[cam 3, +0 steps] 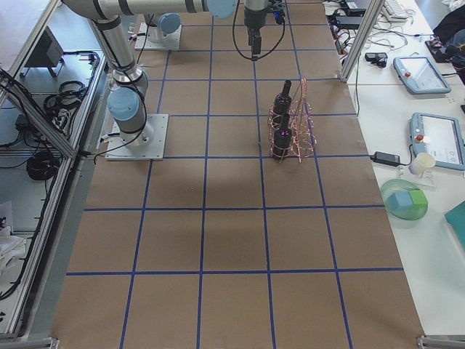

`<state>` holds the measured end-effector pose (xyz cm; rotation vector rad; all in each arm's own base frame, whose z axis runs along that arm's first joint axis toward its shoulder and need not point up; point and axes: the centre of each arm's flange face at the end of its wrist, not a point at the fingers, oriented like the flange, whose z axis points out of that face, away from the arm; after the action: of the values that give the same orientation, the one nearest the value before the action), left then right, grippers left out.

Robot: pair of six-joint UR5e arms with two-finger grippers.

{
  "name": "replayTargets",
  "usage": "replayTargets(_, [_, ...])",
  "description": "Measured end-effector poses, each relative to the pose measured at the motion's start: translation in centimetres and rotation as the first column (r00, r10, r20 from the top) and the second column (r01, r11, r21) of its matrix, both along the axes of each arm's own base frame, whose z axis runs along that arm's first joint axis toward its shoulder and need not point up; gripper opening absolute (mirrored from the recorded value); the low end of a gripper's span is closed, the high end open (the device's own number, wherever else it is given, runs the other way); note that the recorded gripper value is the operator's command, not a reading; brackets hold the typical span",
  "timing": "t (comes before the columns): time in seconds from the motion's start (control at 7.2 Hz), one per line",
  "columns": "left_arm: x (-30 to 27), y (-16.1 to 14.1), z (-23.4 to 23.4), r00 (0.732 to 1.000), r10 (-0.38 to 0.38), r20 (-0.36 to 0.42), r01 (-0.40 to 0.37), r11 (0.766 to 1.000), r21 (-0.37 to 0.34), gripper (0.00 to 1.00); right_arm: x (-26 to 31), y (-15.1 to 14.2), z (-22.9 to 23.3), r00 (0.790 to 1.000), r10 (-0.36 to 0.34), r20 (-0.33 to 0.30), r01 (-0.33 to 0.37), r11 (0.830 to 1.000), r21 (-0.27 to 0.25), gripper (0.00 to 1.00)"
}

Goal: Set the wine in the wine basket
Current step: 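Lower the left gripper onto the dark wine bottle's neck and grasp it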

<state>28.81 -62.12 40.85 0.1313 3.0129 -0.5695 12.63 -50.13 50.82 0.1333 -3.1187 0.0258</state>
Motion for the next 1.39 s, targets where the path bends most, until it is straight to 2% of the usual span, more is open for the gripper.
replayTargets(0.28, [1.6,-2.0,-2.4,1.000,-0.003,-0.009,0.003,1.000,-0.007,0.94,0.0,-0.1,-0.1,1.000,0.001,-0.004,-0.001,1.000,0.003,1.00])
replayTargets(0.42, [1.9,-2.3,-3.0,1.000,-0.004,-0.011,0.004,1.000,-0.010,0.84,-0.1,-0.2,-0.3,1.000,0.001,-0.005,-0.001,1.000,0.004,1.00])
replayTargets(0.69, [2.3,-2.7,-3.4,1.000,-0.008,-0.005,0.008,1.000,-0.017,0.79,-0.1,-0.5,-0.6,1.000,0.001,-0.006,-0.001,1.000,0.005,1.00])
replayTargets(0.83, [2.4,-2.8,-3.6,1.000,-0.010,-0.003,0.009,1.000,-0.019,0.69,-0.1,-0.5,-0.6,1.000,0.000,-0.006,0.000,1.000,0.005,1.00])
replayTargets(1.25, [2.7,-2.9,-3.5,1.000,-0.016,0.012,0.017,0.999,-0.031,0.52,-0.1,-0.6,-0.7,1.000,-0.003,-0.006,0.003,1.000,0.006,1.00])
replayTargets(1.39, [2.7,-2.9,-3.5,1.000,-0.018,0.016,0.019,0.999,-0.035,0.51,-0.1,-0.6,-0.7,1.000,-0.003,-0.006,0.003,1.000,0.007,1.00])
